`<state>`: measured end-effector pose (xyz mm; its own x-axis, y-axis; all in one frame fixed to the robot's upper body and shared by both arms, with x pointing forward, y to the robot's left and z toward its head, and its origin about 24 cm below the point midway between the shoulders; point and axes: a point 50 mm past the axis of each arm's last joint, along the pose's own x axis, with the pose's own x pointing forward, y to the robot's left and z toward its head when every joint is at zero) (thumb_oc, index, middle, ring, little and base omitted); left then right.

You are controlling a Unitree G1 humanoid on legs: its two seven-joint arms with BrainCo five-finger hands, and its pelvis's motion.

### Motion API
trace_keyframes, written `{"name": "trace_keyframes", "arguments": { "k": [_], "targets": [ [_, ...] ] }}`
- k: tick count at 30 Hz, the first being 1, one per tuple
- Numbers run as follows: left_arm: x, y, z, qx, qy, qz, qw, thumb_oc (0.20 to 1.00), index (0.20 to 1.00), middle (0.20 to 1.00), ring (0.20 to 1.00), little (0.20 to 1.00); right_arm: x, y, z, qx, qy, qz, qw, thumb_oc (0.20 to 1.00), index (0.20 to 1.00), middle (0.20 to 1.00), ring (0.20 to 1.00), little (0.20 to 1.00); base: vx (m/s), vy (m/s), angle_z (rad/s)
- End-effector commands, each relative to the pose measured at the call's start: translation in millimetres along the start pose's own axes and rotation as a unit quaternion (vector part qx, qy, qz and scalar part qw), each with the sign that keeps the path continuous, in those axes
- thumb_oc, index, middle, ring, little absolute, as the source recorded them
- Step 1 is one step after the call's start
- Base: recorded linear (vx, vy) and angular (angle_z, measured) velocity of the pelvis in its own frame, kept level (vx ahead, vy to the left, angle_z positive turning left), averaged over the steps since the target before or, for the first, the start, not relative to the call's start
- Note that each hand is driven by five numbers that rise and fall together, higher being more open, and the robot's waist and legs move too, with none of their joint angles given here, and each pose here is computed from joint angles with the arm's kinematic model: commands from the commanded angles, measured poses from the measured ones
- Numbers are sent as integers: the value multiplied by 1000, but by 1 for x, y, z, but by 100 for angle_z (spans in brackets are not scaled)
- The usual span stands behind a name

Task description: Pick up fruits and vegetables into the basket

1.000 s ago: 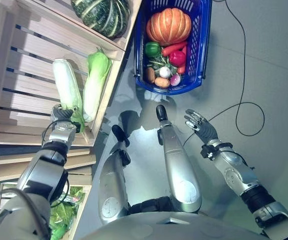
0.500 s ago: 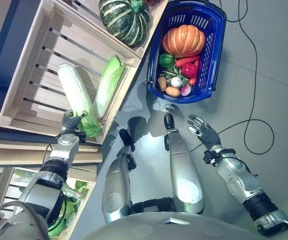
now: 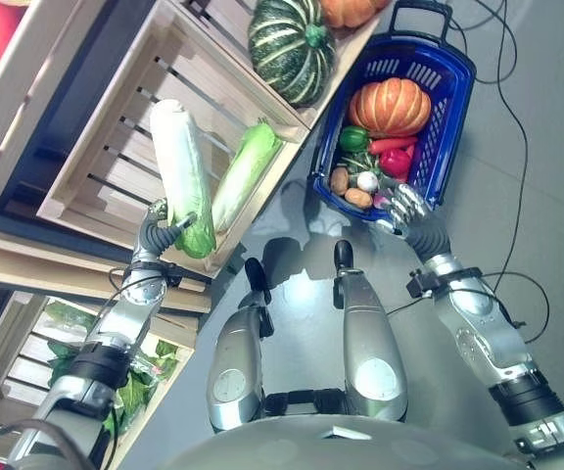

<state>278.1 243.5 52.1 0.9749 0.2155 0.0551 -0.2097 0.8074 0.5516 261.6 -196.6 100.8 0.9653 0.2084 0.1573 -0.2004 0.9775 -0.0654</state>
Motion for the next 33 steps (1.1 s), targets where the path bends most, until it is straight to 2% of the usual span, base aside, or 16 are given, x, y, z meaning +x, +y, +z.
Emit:
{"name": "trace_keyframes", "arguments": {
  "k": [1,7,15,26,33],
  "targets": [
    [3,37,15,91,-70,33,993,200,200,200,200,200,3,6,18,15,-40,-2,999,1000,1000,1000,1000,1000,20,-60,7],
    [6,30,48,169,-157,-9,973,200,200,200,200,200,32,24,38,53,-55,15,997,1000,1000,1000,1000,1000,24,-64,14],
    [10,12,75,197,-219,-46,954,200,200,200,200,200,54,62,54,115,-57,73,989,1000,1000,1000,1000,1000,17,-39,10],
    [7,-27,98,213,-277,-79,934,200,200,200,200,200,66,110,49,262,6,131,956,1000,1000,1000,1000,1000,19,-23,5],
    [5,-46,103,266,-302,-88,911,200,200,200,200,200,68,126,45,299,28,143,943,1000,1000,1000,1000,1000,5,-23,5]
  ]
}}
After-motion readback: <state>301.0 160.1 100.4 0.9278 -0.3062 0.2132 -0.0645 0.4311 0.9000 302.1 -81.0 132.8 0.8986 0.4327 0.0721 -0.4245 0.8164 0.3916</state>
